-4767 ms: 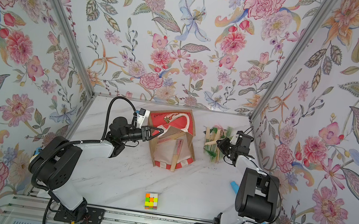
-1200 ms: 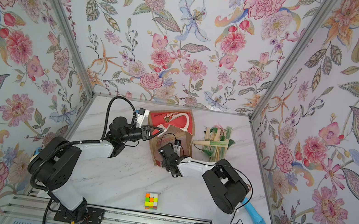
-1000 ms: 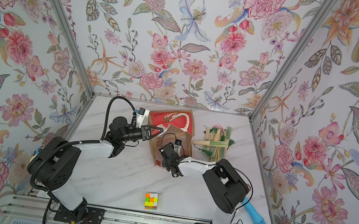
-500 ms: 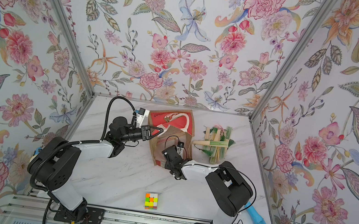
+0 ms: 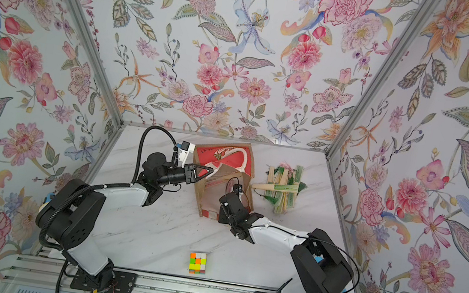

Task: Take out the folding fans from the tote bags
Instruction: Pick up the folding fan from the canvas bag, then place the folding fan at the center of the board, then pick up the folding fan from the canvas bag.

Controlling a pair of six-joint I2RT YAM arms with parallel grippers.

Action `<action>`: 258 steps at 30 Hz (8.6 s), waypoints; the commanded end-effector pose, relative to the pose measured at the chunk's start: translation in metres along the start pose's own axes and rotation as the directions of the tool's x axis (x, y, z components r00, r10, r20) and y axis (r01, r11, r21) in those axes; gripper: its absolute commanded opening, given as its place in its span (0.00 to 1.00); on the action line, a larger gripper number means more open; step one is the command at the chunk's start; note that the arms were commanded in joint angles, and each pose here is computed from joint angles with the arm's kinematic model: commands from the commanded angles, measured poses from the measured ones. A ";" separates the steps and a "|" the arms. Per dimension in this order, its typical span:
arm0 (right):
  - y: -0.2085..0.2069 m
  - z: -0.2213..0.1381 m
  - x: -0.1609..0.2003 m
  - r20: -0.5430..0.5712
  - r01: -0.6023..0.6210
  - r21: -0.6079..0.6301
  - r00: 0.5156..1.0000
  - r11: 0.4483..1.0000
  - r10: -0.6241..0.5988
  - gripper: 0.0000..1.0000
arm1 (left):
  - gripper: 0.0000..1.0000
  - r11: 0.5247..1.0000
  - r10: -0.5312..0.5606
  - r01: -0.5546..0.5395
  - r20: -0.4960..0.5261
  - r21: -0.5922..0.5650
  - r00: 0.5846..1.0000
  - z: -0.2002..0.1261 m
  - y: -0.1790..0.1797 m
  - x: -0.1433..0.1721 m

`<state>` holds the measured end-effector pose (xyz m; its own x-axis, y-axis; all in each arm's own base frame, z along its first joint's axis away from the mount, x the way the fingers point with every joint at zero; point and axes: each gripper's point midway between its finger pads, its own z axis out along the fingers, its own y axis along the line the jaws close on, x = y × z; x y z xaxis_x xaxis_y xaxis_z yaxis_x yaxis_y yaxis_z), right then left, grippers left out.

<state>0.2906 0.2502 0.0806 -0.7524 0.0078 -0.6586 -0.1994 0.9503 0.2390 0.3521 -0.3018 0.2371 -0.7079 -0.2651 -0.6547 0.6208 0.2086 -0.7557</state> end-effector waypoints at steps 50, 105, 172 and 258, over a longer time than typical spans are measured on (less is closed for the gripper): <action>-0.146 -0.161 -0.190 0.350 -0.133 0.155 0.934 0.979 0.072 0.11 | 0.00 0.999 -0.015 0.012 0.067 0.034 0.998 -0.014 -0.008 -0.015; 0.005 -0.163 -0.082 0.229 0.145 -0.554 0.973 0.820 -0.018 0.59 | 0.00 1.000 -0.026 0.025 0.068 0.011 0.997 -0.012 0.001 -0.016; 0.036 0.026 -0.053 0.156 0.510 -0.029 0.852 0.860 -0.500 0.59 | 0.00 1.000 -0.013 0.012 0.051 0.022 0.999 -0.011 -0.008 -0.015; 0.004 0.089 -0.029 0.034 0.995 0.036 -0.089 -0.088 -0.995 0.00 | 0.00 0.974 -0.114 0.110 0.010 0.198 0.993 -0.016 -0.028 -0.044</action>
<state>0.3933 0.2797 0.0443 0.2915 -0.9423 -0.1646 -0.6527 -0.0702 -0.7543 0.3643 -0.2899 0.2701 -0.8147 -0.2811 -0.5072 0.5313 -0.0110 -0.8471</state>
